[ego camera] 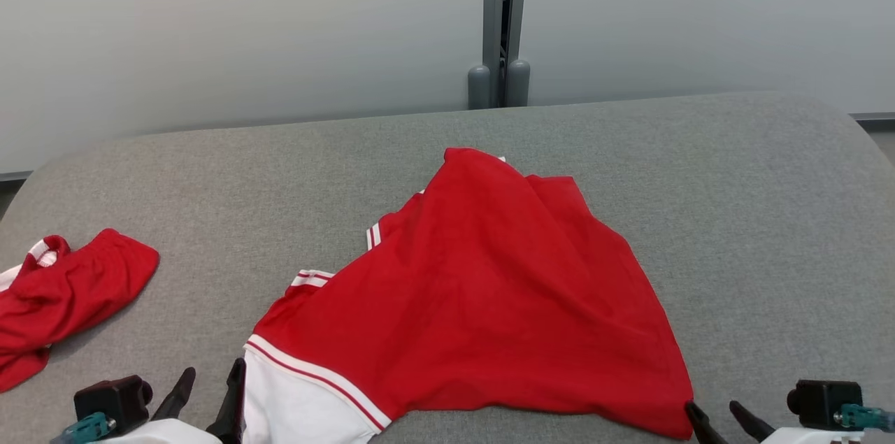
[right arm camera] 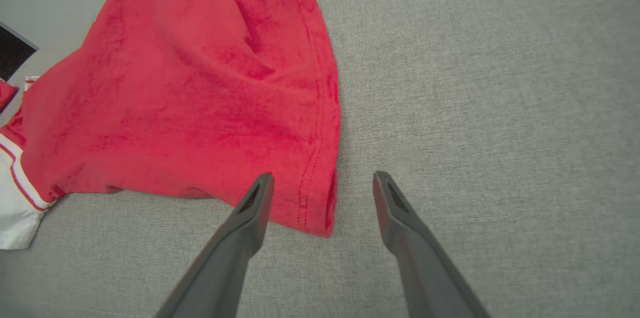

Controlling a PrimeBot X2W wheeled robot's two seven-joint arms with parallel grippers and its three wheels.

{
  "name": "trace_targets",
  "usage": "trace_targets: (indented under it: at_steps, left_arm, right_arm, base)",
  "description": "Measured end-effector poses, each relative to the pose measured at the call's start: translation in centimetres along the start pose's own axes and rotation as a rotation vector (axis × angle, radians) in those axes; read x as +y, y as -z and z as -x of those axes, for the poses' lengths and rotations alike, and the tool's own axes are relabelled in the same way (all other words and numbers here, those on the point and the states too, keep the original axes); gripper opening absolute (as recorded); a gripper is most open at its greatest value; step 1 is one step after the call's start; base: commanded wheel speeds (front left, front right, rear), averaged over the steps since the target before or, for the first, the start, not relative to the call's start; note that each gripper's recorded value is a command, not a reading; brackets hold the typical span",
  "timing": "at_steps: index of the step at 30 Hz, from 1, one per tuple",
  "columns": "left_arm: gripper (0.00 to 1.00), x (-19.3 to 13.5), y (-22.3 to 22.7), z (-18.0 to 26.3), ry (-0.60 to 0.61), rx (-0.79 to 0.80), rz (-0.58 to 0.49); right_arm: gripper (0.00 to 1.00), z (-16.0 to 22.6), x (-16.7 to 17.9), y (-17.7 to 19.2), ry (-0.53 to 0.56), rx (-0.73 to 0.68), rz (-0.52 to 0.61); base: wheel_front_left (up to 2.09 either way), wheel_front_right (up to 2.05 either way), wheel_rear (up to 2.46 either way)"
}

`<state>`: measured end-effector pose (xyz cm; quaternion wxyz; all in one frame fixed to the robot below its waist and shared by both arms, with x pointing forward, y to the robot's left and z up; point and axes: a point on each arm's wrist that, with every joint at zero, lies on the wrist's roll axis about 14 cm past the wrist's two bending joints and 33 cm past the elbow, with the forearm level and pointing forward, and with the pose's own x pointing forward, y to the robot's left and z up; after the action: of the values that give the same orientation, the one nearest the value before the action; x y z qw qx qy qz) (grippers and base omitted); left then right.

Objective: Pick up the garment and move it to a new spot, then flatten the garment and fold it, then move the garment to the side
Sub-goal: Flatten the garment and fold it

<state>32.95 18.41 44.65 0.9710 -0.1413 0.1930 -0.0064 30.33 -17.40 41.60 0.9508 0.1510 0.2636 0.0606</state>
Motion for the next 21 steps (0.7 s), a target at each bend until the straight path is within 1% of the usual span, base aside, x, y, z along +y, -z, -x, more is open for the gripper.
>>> trace_targets:
  at_steps: [2,5,13,18,21]
  left_arm:
    - [1.00,-0.1,0.2,-0.1,0.002,0.031,0.031]
    - [1.00,0.1,1.8,0.3,0.005,0.119,0.020]
    - [1.00,1.3,6.0,1.8,-0.007,0.370,-0.014]
    - [1.00,1.3,7.2,1.7,0.002,0.436,-0.025]
    - [1.00,1.0,8.0,1.0,0.029,0.478,-0.038]
  right_arm:
    - [1.00,-0.3,0.4,0.9,-0.011,0.041,-0.022]
    - [1.00,-1.1,1.0,1.9,-0.028,0.085,-0.045]
    - [1.00,-2.7,1.1,3.1,-0.034,0.140,-0.049]
    - [1.00,-3.6,1.7,3.2,-0.057,0.158,-0.043]
    - [1.00,-4.3,2.0,3.3,-0.068,0.168,-0.038]
  base:
    - [0.00,0.00,0.00]
    - [0.00,0.00,0.00]
    - [0.00,0.00,0.00]
    - [0.00,0.00,0.00]
    - [0.00,0.00,0.00]
